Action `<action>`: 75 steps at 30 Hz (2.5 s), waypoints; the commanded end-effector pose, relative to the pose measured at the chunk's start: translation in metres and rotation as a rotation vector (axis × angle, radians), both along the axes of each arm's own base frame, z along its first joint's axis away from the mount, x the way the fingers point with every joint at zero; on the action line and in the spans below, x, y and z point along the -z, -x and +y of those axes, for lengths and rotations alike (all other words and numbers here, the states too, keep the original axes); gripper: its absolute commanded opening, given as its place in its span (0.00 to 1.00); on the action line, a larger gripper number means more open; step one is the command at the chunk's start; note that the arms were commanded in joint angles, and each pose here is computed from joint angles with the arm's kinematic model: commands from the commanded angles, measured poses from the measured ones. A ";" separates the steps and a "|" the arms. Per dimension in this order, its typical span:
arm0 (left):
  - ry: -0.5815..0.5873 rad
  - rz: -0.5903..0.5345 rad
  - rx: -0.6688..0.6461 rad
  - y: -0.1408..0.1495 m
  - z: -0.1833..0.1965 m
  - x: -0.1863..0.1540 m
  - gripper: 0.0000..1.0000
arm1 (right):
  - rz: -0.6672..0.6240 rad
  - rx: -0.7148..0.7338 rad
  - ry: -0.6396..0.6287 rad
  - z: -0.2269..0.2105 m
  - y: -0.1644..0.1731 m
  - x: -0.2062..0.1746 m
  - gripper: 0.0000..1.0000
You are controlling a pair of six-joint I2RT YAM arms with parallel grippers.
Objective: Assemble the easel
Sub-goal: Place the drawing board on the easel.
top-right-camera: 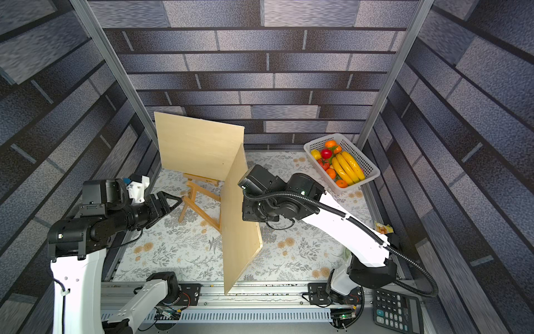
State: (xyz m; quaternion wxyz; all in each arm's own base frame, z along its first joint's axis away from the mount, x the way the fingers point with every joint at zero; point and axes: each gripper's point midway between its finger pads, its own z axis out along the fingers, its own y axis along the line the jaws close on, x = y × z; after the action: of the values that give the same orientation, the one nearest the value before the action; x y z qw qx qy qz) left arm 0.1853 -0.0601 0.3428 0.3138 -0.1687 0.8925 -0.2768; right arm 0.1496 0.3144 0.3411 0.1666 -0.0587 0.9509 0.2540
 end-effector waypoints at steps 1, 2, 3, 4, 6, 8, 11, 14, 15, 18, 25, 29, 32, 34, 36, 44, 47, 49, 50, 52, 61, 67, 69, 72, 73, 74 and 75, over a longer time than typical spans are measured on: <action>-0.137 0.041 -0.099 0.014 0.027 0.014 0.82 | -0.171 0.025 -0.208 0.023 -0.016 -0.054 0.00; -0.170 0.049 -0.129 0.016 0.034 0.019 0.85 | -0.174 0.025 -0.196 0.024 -0.015 -0.051 0.00; -0.206 0.053 -0.163 0.019 0.042 0.023 0.89 | -0.183 0.025 -0.189 0.025 -0.015 -0.050 0.00; -0.232 0.046 -0.186 0.021 0.048 0.025 0.91 | -0.187 0.022 -0.180 0.027 -0.013 -0.048 0.00; -0.269 0.048 -0.229 0.022 0.058 0.029 0.95 | -0.191 0.012 -0.168 0.034 -0.010 -0.044 0.00; -0.287 0.061 -0.253 0.022 0.064 0.032 0.97 | -0.197 0.000 -0.155 0.042 -0.006 -0.040 0.00; -0.299 0.075 -0.269 0.019 0.068 0.037 0.99 | -0.216 -0.011 -0.133 0.051 -0.001 -0.038 0.00; -0.298 0.074 -0.281 0.015 0.070 0.039 0.99 | -0.247 -0.019 -0.097 0.058 0.006 -0.039 0.00; -0.296 0.076 -0.284 0.014 0.071 0.039 0.99 | -0.254 -0.019 -0.081 0.059 0.008 -0.038 0.00; -0.287 0.074 -0.300 0.009 0.072 0.040 1.00 | -0.283 -0.017 -0.041 0.062 0.013 -0.040 0.00; -0.290 0.081 -0.330 0.003 0.078 0.045 1.00 | -0.317 -0.058 0.054 0.069 0.021 -0.037 0.00; -0.282 0.060 -0.340 0.004 0.078 0.041 1.00 | -0.322 -0.105 0.081 0.077 0.025 -0.032 0.00; -0.271 0.052 -0.348 0.005 0.077 0.037 1.00 | -0.336 -0.130 0.115 0.079 0.025 -0.029 0.00; -0.247 0.040 -0.362 0.005 0.076 0.033 1.00 | -0.342 -0.148 0.137 0.080 0.025 -0.026 0.00; -0.224 0.022 -0.373 0.005 0.075 0.028 1.00 | -0.348 -0.163 0.153 0.082 0.026 -0.022 0.00; -0.161 -0.060 -0.409 0.015 0.070 -0.003 1.00 | -0.363 -0.193 0.186 0.090 0.031 -0.012 0.00; -0.133 -0.078 -0.413 0.021 0.066 -0.011 1.00 | -0.366 -0.197 0.215 0.096 0.031 -0.003 0.00; -0.119 -0.082 -0.413 0.024 0.064 -0.013 1.00 | -0.369 -0.198 0.227 0.096 0.030 -0.001 0.00; -0.114 -0.083 -0.411 0.024 0.063 -0.014 1.00 | -0.374 -0.202 0.231 0.096 0.030 -0.002 0.00; -0.116 -0.087 -0.410 0.026 0.062 -0.015 1.00 | -0.385 -0.208 0.247 0.094 0.029 -0.002 0.00; -0.119 -0.035 -0.403 0.029 0.062 0.004 1.00 | -0.442 -0.257 0.220 0.109 0.026 -0.008 0.00; -0.137 -0.030 -0.399 0.031 0.063 0.006 1.00 | -0.456 -0.280 0.178 0.121 0.028 -0.013 0.00; -0.138 -0.038 -0.400 0.032 0.063 0.004 1.00 | -0.456 -0.285 0.163 0.125 0.029 -0.014 0.09; -0.140 -0.053 -0.399 0.032 0.063 0.000 1.00 | -0.454 -0.290 0.142 0.130 0.031 -0.015 0.21; -0.139 -0.054 -0.398 0.032 0.063 -0.001 1.00 | -0.451 -0.289 0.135 0.131 0.031 -0.016 0.28; -0.139 -0.061 -0.396 0.031 0.062 -0.004 1.00 | -0.448 -0.292 0.127 0.133 0.032 -0.016 0.33; -0.136 -0.065 -0.397 0.031 0.062 -0.005 1.00 | -0.445 -0.293 0.120 0.134 0.033 -0.017 0.38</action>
State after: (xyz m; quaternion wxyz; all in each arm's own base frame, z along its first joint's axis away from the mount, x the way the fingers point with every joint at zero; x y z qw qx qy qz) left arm 0.1580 0.0032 0.3410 0.3933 -0.3126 0.8514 -0.1509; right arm 0.1171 0.4378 0.3373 0.3016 -0.2730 0.8989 0.1629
